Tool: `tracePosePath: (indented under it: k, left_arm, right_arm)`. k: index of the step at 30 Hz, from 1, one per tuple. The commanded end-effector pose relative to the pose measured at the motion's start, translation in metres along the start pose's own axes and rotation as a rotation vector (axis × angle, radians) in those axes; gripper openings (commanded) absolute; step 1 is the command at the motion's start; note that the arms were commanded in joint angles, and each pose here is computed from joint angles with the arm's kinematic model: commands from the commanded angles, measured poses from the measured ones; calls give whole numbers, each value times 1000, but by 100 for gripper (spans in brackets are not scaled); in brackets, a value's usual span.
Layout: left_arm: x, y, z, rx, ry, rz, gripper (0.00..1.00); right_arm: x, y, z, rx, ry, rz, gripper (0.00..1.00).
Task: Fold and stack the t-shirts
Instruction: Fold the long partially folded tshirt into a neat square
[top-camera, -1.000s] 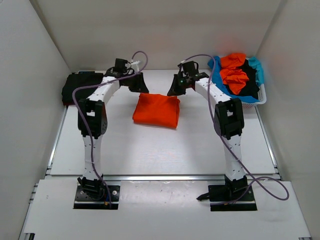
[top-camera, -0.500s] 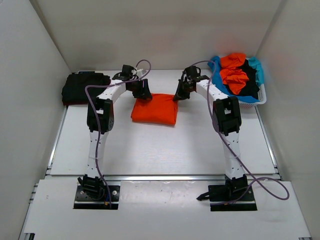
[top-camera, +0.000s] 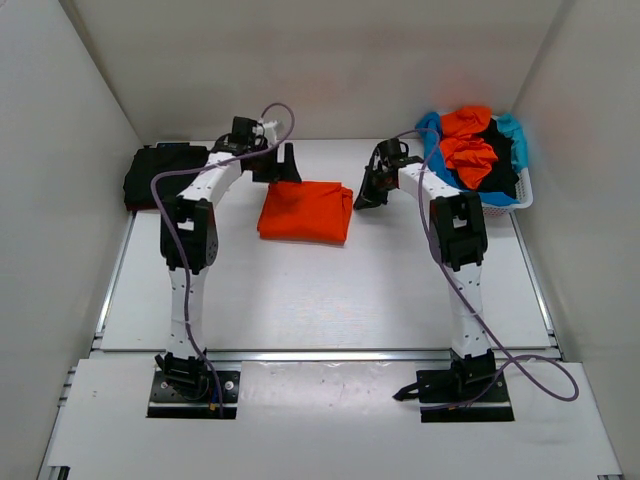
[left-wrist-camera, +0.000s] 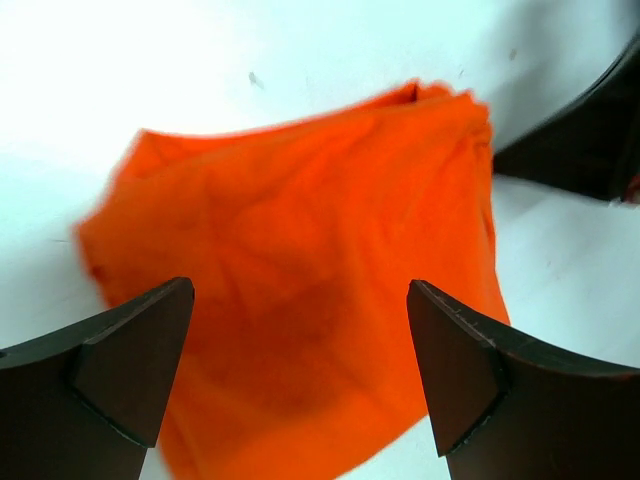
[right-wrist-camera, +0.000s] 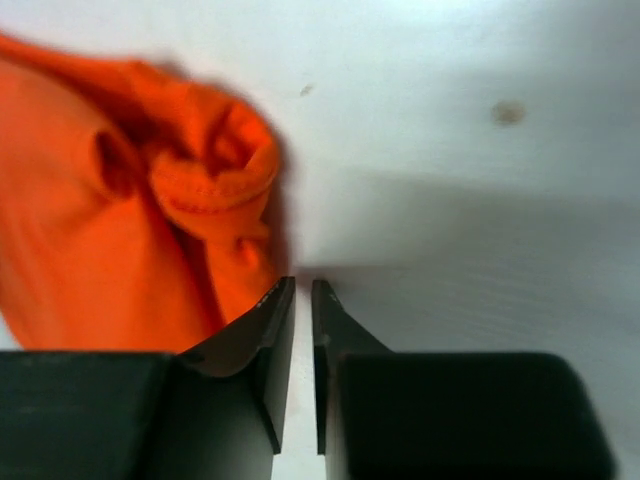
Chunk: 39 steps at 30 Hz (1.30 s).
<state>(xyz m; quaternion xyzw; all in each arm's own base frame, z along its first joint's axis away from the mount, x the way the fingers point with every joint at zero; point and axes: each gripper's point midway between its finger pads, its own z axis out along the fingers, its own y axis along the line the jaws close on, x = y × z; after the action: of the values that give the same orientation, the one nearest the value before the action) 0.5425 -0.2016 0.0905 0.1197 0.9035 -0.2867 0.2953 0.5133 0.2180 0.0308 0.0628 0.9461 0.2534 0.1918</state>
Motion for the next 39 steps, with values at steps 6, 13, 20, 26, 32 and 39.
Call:
tracePosePath:
  k: [6,13,20,26,32,39]
  left_arm:
    - [-31,24,-74,-213,-101,176,99]
    - [-26,9,-74,-87,-114,189,69]
    - [51,-20,-77,99,18,91,37]
    - [97,-13,-52,52,81,82,52]
    - [117,0,-44,-37,127,68,65]
    - [179,8,-45,-106,294,59,64]
  right_arm:
    - [-1,38,-38,-102,-65,-54,15]
    - [-47,90,-52,-182,-159,-170,0]
    - [-55,156,-49,-492,-135,-222,0]
    - [-49,156,-11,-409,-107,-227,0]
    - [-35,139,-9,-289,-39,-239,0]
    - [45,119,2,-63,178,-322,0]
